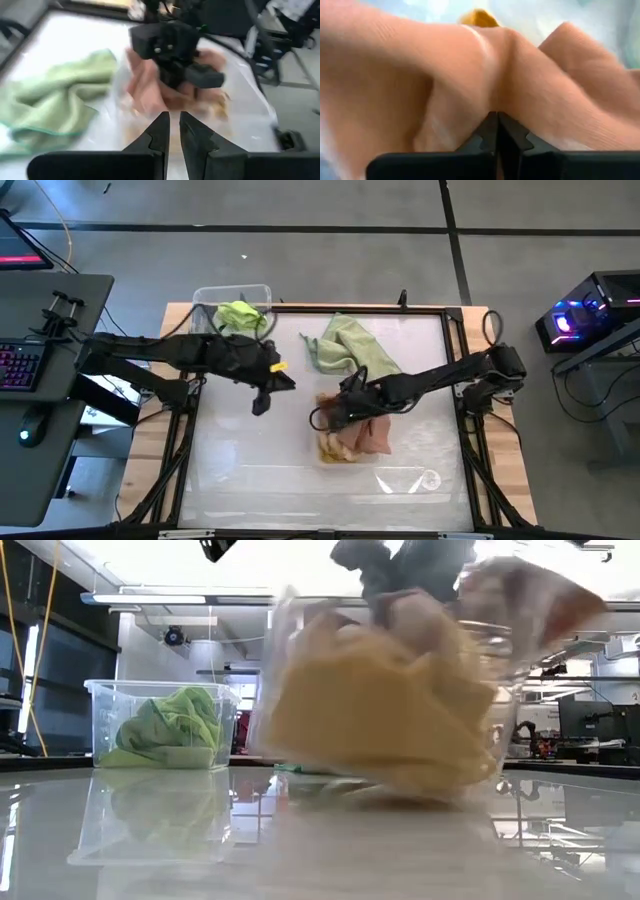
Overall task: Sort towels by color in basket
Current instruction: Put the orange towel into the bottom transparent bin
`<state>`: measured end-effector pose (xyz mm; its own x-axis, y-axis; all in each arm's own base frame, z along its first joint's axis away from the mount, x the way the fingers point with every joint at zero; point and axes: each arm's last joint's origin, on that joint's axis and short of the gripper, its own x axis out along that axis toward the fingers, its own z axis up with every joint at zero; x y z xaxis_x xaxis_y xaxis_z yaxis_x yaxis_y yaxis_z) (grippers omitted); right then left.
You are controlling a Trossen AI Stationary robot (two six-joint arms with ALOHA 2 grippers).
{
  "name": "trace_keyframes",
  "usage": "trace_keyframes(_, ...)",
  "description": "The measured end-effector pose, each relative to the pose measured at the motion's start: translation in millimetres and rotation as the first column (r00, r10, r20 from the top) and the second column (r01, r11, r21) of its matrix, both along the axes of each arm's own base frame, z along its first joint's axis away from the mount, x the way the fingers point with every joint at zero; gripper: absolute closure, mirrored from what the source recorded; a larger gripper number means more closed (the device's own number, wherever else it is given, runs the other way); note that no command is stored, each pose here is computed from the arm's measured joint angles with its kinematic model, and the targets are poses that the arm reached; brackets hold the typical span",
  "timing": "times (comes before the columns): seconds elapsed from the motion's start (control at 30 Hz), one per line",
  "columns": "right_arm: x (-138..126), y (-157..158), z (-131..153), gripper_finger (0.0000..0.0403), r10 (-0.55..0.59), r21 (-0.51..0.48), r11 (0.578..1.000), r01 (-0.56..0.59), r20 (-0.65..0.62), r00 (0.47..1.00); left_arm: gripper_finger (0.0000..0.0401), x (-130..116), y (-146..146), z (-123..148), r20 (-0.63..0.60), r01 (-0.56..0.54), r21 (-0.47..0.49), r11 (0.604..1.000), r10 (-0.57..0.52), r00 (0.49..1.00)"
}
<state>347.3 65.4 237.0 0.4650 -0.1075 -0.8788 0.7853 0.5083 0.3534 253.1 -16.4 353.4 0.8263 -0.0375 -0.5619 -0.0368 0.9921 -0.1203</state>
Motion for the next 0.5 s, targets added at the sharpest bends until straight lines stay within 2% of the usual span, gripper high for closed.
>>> trace_keyframes(0.17, -12.3, -4.1, 28.6, 0.0402, -0.009, 0.027, 1.0, 0.007, 0.086, 0.996, 0.0369, -13.3, 4.0, 11.5, 0.053, -0.056, 0.098, 0.994, 0.051, 0.997)
trace_keyframes(0.3, -29.0, -3.3, 56.6, 0.0402, 0.014, 0.08, 0.996, -0.027, 0.164, 0.986, 0.0369, -18.3, 5.2, 7.1, -0.009, -0.062, 0.119, 0.991, 0.064, 0.998)
trace_keyframes(0.5, -85.1, 4.6, 88.1, 0.0402, -0.094, 0.18, 0.981, 0.079, 0.076, 0.993, 0.0369, -22.0, 5.5, -11.9, -0.14, -0.062, 0.117, 0.991, 0.078, 0.987)
